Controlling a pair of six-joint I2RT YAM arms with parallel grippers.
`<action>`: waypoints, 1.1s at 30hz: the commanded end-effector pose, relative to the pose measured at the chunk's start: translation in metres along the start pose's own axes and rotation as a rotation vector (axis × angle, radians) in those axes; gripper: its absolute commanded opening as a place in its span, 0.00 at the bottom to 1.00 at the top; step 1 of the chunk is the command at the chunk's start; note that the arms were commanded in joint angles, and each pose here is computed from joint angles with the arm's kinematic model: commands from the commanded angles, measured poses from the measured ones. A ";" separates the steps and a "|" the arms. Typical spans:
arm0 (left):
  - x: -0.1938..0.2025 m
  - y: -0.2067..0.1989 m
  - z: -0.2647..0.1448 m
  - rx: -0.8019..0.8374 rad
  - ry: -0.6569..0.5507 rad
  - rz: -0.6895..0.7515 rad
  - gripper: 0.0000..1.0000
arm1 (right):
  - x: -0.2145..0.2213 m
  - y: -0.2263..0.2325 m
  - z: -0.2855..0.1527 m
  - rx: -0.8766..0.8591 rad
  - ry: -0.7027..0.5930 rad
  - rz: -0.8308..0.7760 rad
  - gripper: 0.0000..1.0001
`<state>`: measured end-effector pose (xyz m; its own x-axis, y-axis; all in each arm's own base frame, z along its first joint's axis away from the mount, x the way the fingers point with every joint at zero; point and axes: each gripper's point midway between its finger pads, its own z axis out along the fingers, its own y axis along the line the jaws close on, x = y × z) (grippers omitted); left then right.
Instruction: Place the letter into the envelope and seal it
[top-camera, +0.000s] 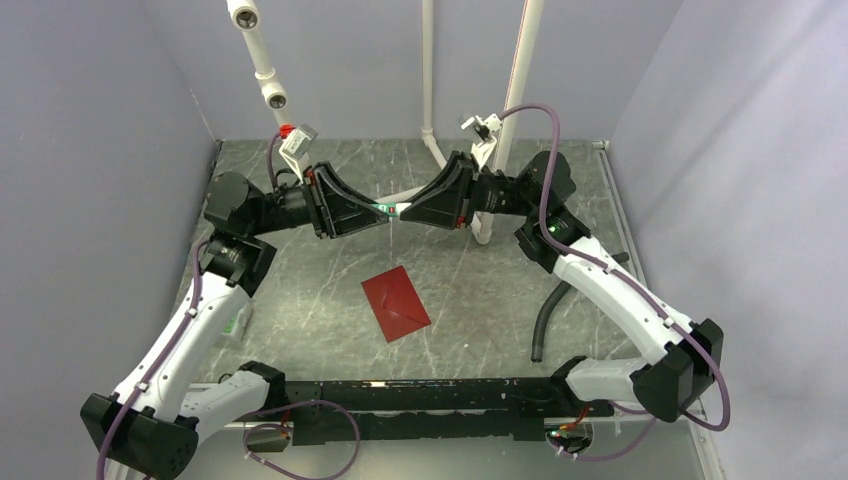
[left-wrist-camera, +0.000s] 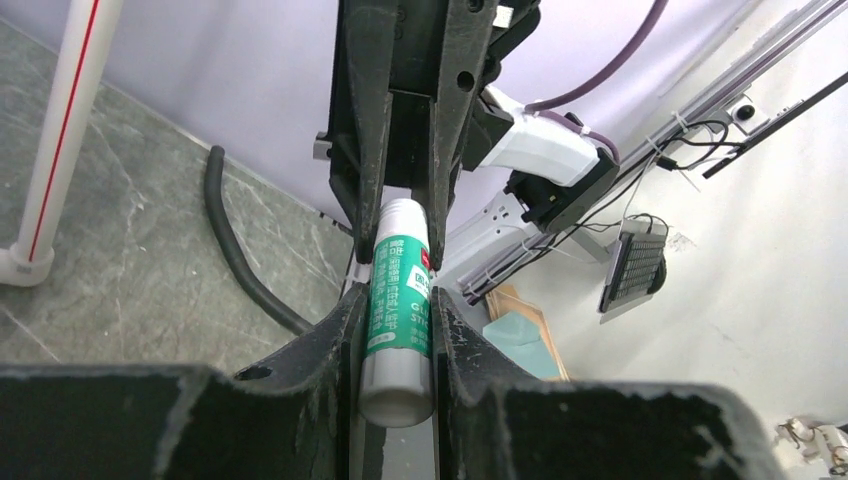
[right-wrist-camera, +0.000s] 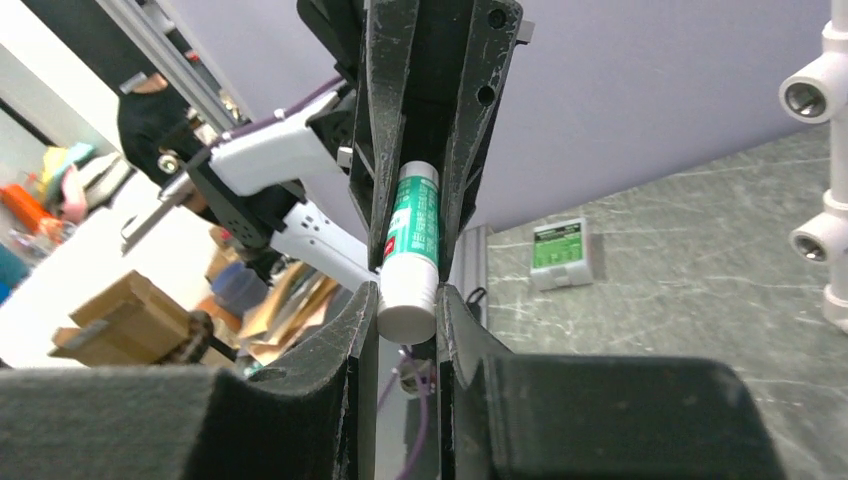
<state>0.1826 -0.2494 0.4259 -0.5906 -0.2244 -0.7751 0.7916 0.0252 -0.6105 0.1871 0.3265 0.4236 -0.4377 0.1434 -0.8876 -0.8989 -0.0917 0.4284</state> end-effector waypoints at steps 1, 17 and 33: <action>-0.016 -0.012 0.005 0.054 -0.049 0.095 0.02 | -0.005 0.014 0.021 -0.061 -0.026 0.142 0.00; 0.010 0.002 0.008 0.105 0.148 0.116 0.02 | 0.012 0.018 0.047 -0.064 0.113 0.339 0.00; 0.021 0.010 0.012 0.130 0.199 0.093 0.02 | 0.050 0.018 0.068 -0.072 0.190 0.498 0.00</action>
<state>0.1779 -0.2436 0.4126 -0.5227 -0.0566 -0.8506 0.8524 -0.0515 -0.5203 0.1777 0.3526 0.4240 -0.7437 -0.0228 -0.6682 -0.6588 -0.1454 0.7382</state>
